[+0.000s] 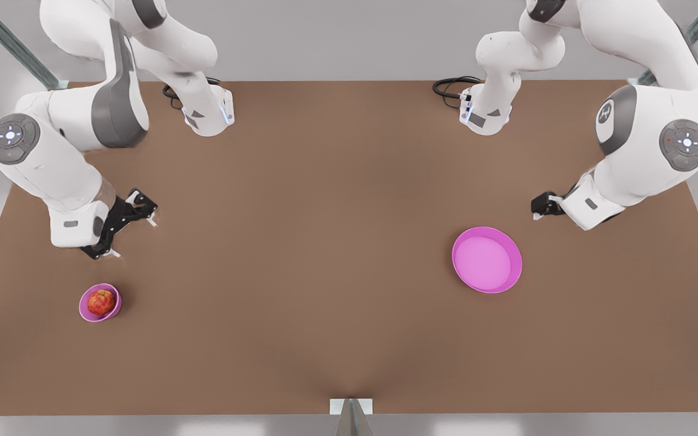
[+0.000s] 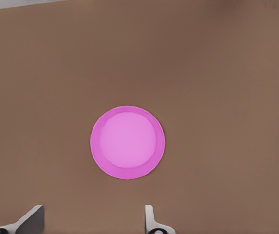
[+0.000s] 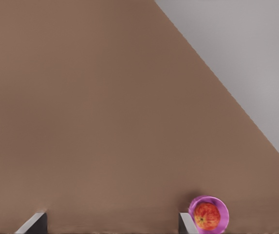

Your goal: Use the left arm to pick up the apple from the plate, transfer it to the gripper of the right arm, and then use the right arm to place it into the bowl

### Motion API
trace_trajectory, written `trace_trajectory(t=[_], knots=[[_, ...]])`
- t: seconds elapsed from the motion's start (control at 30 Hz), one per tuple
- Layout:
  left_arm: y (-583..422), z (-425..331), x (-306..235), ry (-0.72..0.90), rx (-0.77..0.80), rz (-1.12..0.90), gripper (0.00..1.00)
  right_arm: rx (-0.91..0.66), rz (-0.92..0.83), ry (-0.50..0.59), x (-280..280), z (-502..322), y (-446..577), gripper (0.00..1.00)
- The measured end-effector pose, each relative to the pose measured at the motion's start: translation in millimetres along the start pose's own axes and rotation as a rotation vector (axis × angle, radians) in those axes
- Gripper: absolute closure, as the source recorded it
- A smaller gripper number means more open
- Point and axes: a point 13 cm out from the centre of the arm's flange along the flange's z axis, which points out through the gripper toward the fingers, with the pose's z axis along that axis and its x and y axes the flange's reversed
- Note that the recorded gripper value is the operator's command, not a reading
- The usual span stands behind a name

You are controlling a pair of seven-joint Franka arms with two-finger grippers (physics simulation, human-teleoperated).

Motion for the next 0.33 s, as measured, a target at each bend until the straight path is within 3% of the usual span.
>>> trace_trajectory(t=[0.13,0.33], knots=[[0,6,-7,-0.004,0.002,-0.015,0.0,-0.044,0.257,0.067,62,20,-24,0.0],[-7,7,-10,-0.012,0.002,-0.021,0.0,-0.056,0.401,0.068,49,19,-12,0.0]])
